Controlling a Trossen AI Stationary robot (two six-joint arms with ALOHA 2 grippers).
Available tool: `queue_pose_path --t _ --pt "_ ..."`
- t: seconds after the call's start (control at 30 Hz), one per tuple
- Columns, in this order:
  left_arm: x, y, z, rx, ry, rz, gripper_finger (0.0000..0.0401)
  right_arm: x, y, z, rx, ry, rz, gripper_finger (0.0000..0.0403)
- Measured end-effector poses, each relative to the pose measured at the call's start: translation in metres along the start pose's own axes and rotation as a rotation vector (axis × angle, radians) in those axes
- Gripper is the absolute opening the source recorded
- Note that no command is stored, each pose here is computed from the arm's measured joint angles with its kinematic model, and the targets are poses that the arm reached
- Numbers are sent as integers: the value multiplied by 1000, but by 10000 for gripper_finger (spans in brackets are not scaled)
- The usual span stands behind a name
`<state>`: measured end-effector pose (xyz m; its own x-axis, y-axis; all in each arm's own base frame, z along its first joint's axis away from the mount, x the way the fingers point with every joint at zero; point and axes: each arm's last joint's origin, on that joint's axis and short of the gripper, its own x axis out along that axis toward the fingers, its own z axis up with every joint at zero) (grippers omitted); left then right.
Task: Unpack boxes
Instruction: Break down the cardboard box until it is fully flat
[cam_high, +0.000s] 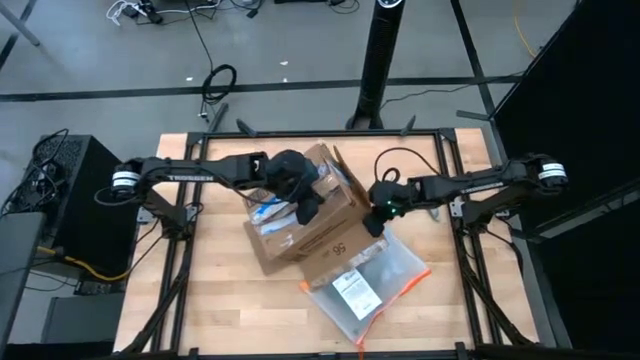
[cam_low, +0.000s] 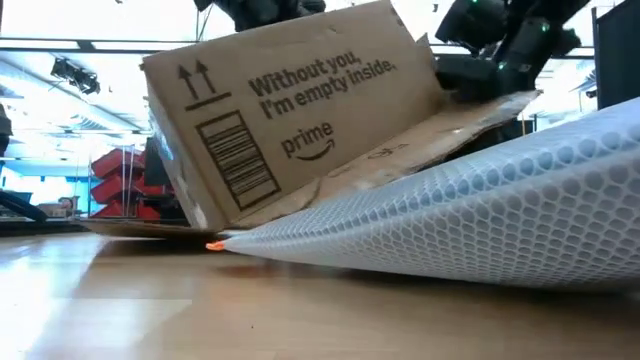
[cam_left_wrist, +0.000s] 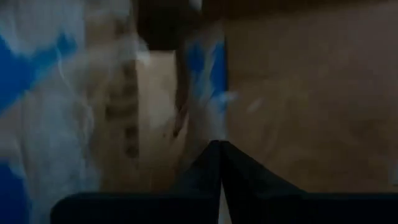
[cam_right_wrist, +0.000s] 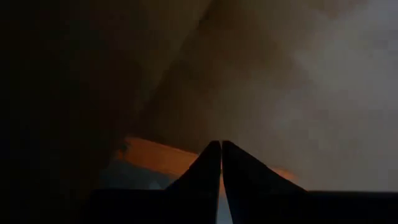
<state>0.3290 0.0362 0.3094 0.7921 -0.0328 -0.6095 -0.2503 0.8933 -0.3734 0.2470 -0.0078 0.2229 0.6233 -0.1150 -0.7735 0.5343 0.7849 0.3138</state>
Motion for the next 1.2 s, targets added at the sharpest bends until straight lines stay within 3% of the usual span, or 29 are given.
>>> queue_pose_path --t 0.2,0.33,0.5,0.6,0.7,1.2 --pt "9 7 -10 -7 108 49 0 -34 -4 8 -223 94 -123 0" --pt "7 6 -10 -7 107 49 0 -67 -7 15 -232 87 -164 0" --pt "1 1 -1 -22 27 -8 0 -79 -37 6 -33 205 -310 5" --pt "-12 -8 10 -14 -30 -39 0 -78 -55 2 61 276 -371 30" --pt "-22 -14 17 7 -56 -49 0 -71 -70 1 176 318 -377 71" --pt "-48 -37 -2 47 65 17 1 -41 -132 -29 393 423 -508 277"
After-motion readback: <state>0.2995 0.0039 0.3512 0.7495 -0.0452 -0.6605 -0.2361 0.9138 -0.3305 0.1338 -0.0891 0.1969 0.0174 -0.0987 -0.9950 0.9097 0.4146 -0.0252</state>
